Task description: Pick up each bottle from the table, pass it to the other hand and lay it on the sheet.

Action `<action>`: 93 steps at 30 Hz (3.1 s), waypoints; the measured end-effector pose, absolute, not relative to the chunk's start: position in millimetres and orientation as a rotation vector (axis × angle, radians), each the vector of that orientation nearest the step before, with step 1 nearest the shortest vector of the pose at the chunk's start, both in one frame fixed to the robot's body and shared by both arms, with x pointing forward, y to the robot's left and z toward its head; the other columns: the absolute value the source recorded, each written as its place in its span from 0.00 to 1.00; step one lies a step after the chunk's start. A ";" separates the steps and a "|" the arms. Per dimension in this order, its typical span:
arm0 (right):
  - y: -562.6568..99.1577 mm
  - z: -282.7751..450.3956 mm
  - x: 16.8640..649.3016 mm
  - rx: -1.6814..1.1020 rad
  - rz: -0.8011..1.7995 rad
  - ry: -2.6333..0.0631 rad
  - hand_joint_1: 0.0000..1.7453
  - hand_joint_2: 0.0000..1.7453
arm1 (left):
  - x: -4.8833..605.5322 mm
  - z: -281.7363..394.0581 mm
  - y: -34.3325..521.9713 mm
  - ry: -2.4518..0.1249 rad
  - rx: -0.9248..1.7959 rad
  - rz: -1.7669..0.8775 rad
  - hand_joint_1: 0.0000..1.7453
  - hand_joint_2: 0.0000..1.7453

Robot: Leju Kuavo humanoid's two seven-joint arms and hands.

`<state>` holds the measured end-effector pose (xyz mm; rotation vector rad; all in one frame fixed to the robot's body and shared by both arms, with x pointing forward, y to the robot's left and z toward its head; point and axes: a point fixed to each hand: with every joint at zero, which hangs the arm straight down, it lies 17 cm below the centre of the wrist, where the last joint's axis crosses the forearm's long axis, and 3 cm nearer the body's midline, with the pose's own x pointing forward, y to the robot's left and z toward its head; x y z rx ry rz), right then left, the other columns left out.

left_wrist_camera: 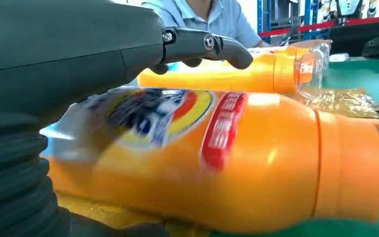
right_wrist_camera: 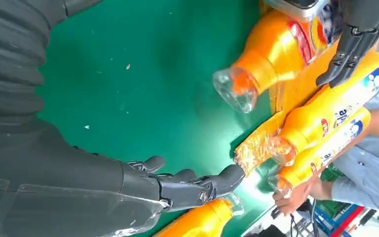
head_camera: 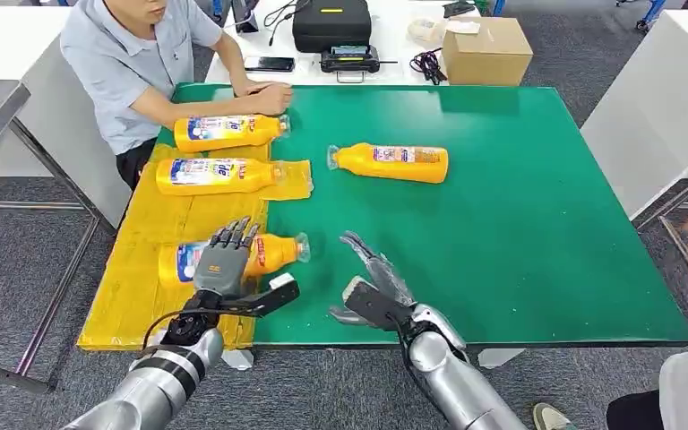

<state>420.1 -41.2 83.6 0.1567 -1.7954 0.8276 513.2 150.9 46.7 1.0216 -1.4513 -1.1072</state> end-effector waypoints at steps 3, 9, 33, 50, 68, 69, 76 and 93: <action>-41.1 82.3 419.8 0.153 0.835 -1.793 0.00 1.00 | 513.0 46.6 150.3 -1.453 1.018 -1.106 0.00 1.00; -42.3 80.2 419.9 0.144 0.841 -1.790 0.00 1.00 | 508.0 59.5 139.2 -1.545 1.032 -1.093 0.00 1.00; -107.8 131.9 403.2 0.066 0.433 -1.899 0.00 1.00 | 372.7 241.0 73.9 -2.314 0.603 -0.345 0.00 1.00; -164.3 130.4 408.6 -0.771 0.824 -1.907 0.00 1.00 | 376.6 222.8 79.0 -2.183 0.413 -0.170 0.00 1.00; -215.4 50.9 410.5 -0.784 1.033 -1.562 0.00 1.00 | 363.2 226.8 60.9 -2.185 0.385 -0.241 0.00 1.00; -221.0 45.2 410.4 -0.782 1.043 -1.535 0.00 1.00 | 362.5 227.5 59.9 -2.185 0.385 -0.243 0.00 1.00; -258.1 30.0 414.7 -0.852 1.103 -1.435 0.00 1.00 | 361.5 228.3 55.4 -2.186 0.358 -0.250 0.00 1.00; -253.6 43.8 435.7 -0.950 1.165 -1.456 0.00 1.00 | 356.6 230.5 42.0 -2.214 0.311 -0.289 0.00 1.00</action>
